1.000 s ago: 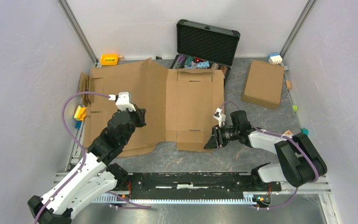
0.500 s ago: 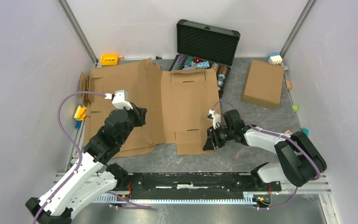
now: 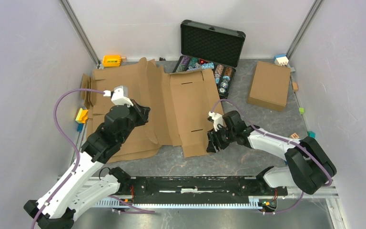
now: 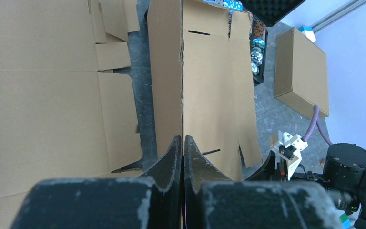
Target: Fold the paper box
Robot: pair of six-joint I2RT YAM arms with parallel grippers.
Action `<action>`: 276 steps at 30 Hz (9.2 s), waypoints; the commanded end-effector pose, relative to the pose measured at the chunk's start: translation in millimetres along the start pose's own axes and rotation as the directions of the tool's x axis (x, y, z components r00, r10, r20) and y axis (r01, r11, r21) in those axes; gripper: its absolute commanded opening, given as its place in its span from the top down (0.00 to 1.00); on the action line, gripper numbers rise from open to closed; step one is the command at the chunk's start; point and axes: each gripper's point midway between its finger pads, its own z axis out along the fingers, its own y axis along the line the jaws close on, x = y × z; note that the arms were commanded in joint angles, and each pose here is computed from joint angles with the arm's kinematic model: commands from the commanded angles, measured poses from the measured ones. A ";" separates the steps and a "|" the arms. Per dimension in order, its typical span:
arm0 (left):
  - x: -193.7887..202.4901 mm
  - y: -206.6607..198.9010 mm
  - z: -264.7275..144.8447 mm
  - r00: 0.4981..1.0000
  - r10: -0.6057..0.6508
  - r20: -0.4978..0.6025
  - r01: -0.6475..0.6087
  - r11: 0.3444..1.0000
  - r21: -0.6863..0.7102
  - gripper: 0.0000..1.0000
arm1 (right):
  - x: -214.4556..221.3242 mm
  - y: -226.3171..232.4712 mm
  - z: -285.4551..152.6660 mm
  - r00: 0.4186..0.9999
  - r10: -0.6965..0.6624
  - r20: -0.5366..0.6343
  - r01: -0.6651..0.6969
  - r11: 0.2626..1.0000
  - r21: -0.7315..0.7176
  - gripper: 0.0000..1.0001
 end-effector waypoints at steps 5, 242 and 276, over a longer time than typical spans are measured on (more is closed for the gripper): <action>-8.2 -13.4 -0.8 0.996 -0.090 0.006 0.090 0.995 0.038 0.98 | -31.1 10.1 9.1 0.996 -0.041 0.079 0.041 0.999 -0.002 0.40; 200.2 -42.9 -20.9 0.864 0.494 -0.094 -0.386 0.771 0.507 0.98 | -114.2 29.4 -12.9 0.820 -0.540 0.191 0.364 0.749 0.554 1.00; 212.2 -48.0 -25.7 0.876 0.464 -0.128 -0.326 0.768 0.552 0.98 | -108.9 0.7 -3.8 0.910 -0.212 0.356 0.084 0.936 0.342 1.00</action>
